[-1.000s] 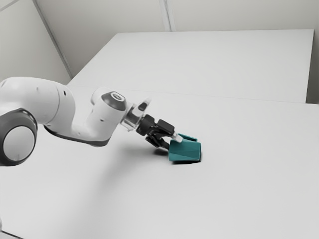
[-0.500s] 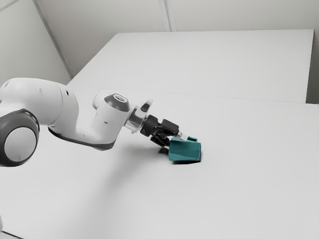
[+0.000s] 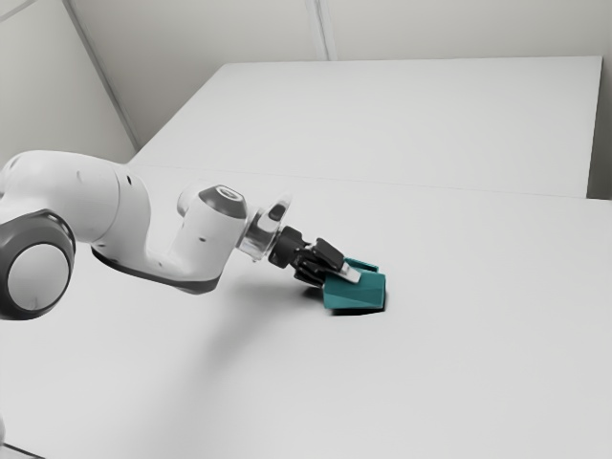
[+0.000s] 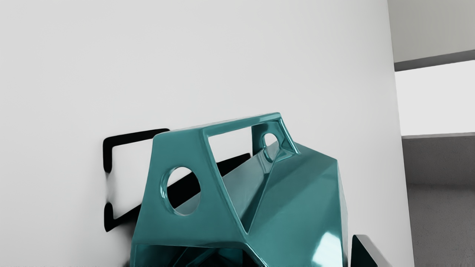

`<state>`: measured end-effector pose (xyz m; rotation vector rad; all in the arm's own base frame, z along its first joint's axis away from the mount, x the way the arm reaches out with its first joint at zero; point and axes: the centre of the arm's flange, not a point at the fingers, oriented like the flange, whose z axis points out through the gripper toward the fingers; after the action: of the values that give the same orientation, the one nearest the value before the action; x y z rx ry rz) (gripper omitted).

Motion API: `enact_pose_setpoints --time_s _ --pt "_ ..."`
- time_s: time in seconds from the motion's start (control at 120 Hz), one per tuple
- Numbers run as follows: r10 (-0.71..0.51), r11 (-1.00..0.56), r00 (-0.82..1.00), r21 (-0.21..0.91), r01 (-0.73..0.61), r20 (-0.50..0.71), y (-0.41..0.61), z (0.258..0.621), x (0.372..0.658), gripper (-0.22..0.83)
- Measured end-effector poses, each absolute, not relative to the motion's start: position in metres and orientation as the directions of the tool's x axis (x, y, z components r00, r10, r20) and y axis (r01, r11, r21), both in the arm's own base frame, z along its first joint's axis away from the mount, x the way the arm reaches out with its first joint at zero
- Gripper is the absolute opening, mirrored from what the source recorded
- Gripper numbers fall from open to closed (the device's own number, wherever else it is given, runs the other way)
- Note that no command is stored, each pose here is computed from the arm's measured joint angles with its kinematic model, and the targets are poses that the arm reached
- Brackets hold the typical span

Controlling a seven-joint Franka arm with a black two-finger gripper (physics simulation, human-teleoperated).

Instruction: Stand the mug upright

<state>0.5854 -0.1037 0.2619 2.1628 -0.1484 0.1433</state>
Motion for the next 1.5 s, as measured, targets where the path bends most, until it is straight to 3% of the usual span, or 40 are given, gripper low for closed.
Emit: enact_pose_setpoints --time_s 0.433,0.675,0.808,1.033,1.283,1.5 --pt "-0.062 -0.533 0.981 0.825 -0.187 0.183 -0.109 0.276 0.585 -0.08" --pt "-0.107 -0.531 0.949 0.790 -0.307 0.297 -0.119 0.347 0.584 -0.13" --pt "-0.203 -0.593 0.910 0.694 -0.407 0.361 -0.111 0.398 0.576 -0.13" --pt "-0.401 -0.745 0.868 0.448 -0.494 0.292 -0.072 0.431 0.548 -0.14" --pt "-0.502 -0.842 0.858 0.167 -0.513 0.109 -0.029 0.425 0.540 -0.16" --pt "-0.455 -0.888 0.889 0.056 -0.457 0.050 0.001 0.401 0.546 -0.17"
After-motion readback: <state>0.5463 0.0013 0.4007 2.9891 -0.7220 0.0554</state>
